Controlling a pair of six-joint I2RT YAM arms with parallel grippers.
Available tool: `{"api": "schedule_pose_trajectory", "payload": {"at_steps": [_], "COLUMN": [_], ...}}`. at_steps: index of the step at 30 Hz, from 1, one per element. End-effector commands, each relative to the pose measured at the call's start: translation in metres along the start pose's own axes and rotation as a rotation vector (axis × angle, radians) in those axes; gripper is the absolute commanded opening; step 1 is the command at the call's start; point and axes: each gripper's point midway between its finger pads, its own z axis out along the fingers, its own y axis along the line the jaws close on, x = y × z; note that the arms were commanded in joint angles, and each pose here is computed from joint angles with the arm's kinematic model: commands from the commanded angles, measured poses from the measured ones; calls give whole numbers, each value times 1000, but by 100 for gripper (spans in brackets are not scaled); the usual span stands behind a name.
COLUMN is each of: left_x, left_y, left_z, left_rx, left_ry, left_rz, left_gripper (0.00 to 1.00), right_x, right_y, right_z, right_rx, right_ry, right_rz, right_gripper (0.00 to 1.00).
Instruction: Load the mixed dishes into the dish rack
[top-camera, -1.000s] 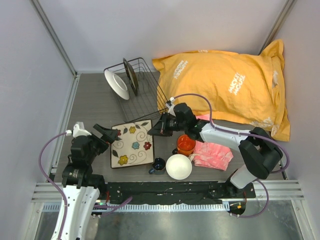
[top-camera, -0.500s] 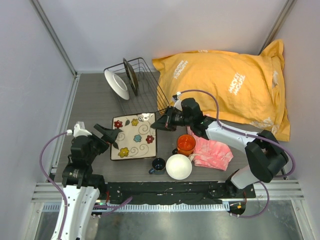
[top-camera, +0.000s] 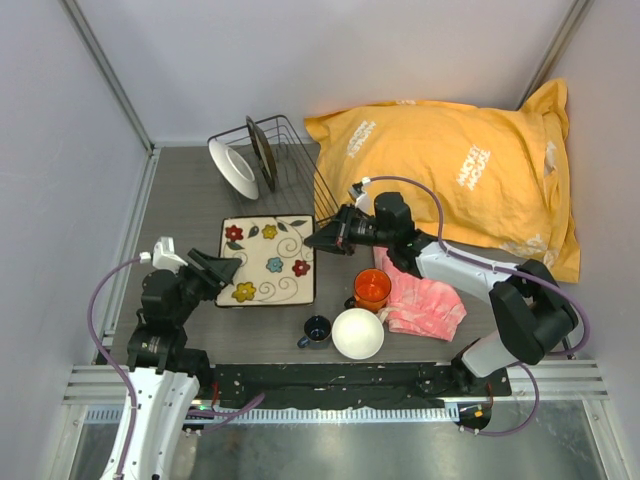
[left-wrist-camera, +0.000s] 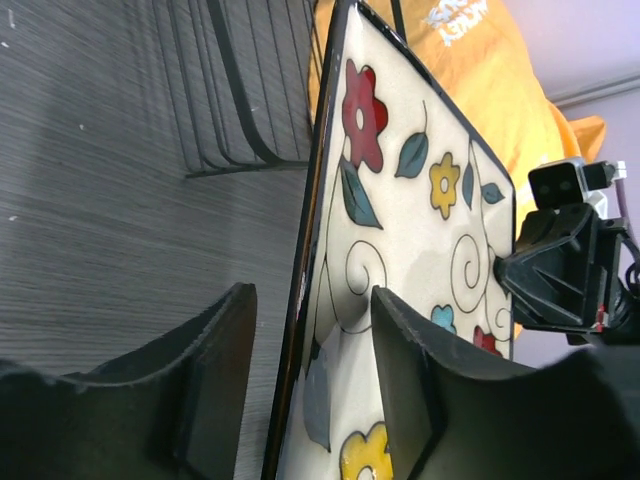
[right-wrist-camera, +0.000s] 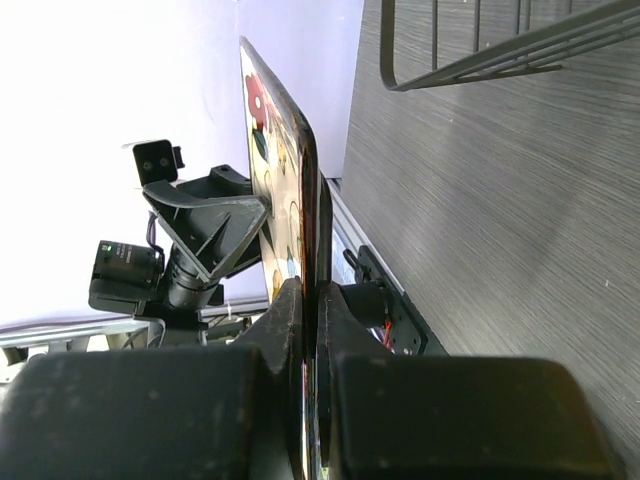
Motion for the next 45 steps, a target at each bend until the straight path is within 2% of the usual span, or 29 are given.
{"api": "schedule_pose_trajectory", "payload": {"at_steps": [1,10,28,30,36,37,40,42,43,44,45], "left_x": [-5,-2,5,7,7,6,7,6,6,4,3], "left_y": [-17,-20,-33,-33,-34,-34,-34,-39,-41,-46,-49], "left_z": [-2,-2,6,7,6,6,6,4,3,2,1], "left_rx": [73,94,183,189,191,191,194,213,223,245,261], "left_ry": [-13,2,49,56,57,56,58,58,59,51,51], "left_rz": [7,-1,-27,-30,-33,-31,-32,-31,-38,-35,-36], "left_gripper": [51,50,46,42,3,0,0,0,0,0,0], "right_x": [-9,-24,-21,-22,-22,-22,-22,-21,-21,-20,-20], "right_y": [86,70,65,64,57,57,51,45,43,38,35], "right_z": [-28,-35,-31,-31,-28,-28,-26,-25,-24,-24,-23], "right_rx": [-247,-199,-230,-232,-209,-206,-185,-169,-163,-154,-151], "right_ry": [-27,-53,-29,-26,-24,-26,-23,-17,-16,-14,-11], "right_rz": [-135,-157,-126,-123,-128,-138,-143,-151,-153,-149,-148], "right_gripper": [1,1,1,1,1,1,1,8,15,27,31]}}
